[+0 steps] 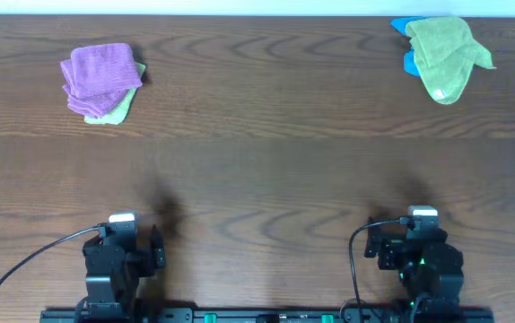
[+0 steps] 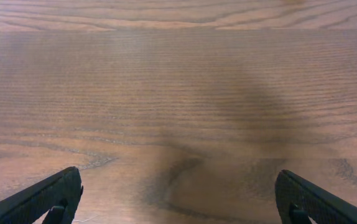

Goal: Fold the cloth

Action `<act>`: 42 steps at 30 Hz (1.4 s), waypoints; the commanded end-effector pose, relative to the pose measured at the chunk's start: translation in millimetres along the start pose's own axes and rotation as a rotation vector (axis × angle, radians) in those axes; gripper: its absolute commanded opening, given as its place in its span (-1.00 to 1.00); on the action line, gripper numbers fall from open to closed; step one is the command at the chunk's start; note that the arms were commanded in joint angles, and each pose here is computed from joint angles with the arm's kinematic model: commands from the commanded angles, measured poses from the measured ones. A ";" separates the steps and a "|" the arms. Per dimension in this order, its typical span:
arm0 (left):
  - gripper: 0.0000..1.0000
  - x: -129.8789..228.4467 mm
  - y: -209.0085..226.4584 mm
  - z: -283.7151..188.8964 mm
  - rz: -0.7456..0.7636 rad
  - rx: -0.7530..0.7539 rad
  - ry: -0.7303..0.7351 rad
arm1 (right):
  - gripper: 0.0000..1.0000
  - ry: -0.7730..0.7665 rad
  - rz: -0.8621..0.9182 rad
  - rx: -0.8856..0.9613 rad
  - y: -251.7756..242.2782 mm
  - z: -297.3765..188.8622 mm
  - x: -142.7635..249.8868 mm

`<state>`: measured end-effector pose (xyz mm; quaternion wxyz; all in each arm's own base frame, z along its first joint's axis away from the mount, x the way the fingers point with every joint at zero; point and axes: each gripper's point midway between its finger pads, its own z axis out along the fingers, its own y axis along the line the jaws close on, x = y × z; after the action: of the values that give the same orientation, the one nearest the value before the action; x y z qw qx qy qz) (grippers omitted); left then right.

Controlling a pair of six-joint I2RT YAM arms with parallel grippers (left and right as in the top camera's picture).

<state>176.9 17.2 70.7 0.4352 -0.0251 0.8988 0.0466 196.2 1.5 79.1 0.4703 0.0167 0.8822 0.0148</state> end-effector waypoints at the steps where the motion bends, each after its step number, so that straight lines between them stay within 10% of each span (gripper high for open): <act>1: 0.90 15.3 3.0 5.2 -0.003 -0.020 0.046 | 0.98 0.008 -0.008 -0.006 0.6 1.9 4.7; 19: 0.90 15.3 3.0 5.2 -0.003 -0.020 0.046 | 0.98 0.037 0.066 -0.010 2.4 -7.4 -11.2; 31: 0.90 15.3 3.0 5.2 -0.003 -0.020 0.046 | 0.99 0.164 0.208 0.199 -40.7 -28.9 -147.2; 42: 0.91 15.2 3.0 5.2 -0.003 -0.020 0.046 | 0.99 0.304 0.260 0.287 -91.6 49.5 -248.4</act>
<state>177.1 17.3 69.5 0.4350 -0.0251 0.8989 0.0468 356.0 -85.9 252.8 0.3291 0.1793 0.9263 -0.0388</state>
